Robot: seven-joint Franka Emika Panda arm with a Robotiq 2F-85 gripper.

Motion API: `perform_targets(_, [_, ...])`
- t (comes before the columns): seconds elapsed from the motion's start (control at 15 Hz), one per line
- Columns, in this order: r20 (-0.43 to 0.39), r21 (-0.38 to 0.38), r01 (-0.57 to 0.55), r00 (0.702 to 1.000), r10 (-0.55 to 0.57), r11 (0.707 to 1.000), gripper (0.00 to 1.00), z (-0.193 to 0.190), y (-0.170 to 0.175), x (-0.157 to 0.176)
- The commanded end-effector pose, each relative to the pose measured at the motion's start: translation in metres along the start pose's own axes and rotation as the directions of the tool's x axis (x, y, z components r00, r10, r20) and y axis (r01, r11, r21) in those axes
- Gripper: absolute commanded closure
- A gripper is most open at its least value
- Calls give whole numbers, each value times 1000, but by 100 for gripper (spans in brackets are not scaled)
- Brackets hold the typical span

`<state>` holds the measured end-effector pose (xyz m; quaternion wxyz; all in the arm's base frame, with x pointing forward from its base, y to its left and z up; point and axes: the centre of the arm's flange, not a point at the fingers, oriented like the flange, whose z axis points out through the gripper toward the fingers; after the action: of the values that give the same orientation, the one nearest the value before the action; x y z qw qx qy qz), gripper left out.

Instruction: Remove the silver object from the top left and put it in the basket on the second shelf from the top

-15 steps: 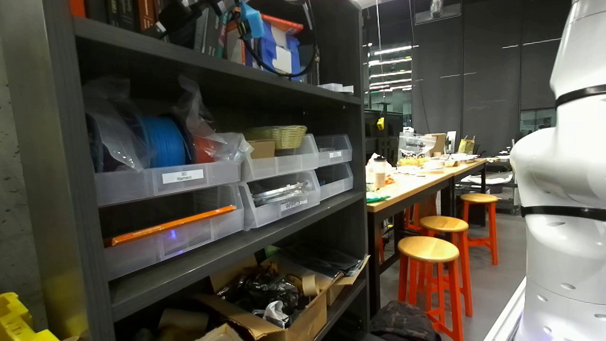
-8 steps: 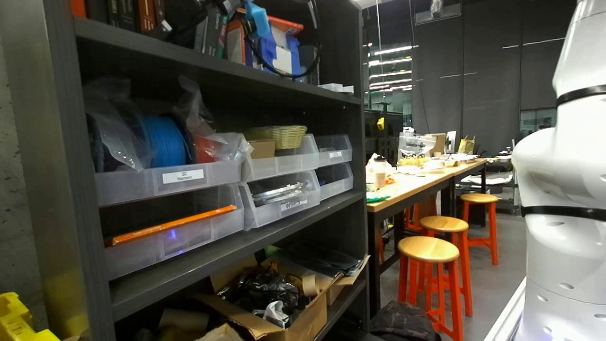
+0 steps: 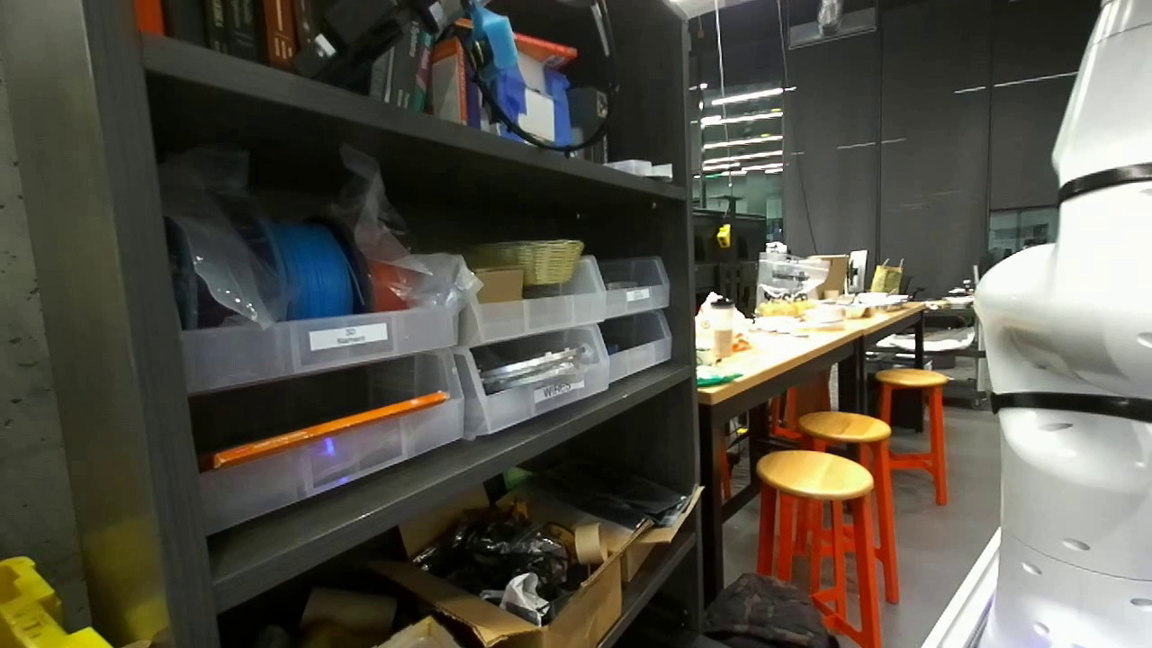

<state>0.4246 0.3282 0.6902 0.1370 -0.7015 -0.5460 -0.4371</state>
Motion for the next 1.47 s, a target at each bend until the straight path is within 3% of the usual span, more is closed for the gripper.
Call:
perform_targets(0.0, [1,12,-9,1000,9,1000,0,10,-1,-11])
perform_targets(0.53, [-1,3,39,999,-39,999,0,20,17,-4])
perform_targets(1.13, [-52,-33,4,999,-5,999,0,35,72,15])
perform_targets(1.4, [-86,42,-35,996,38,999,0,35,61,28])
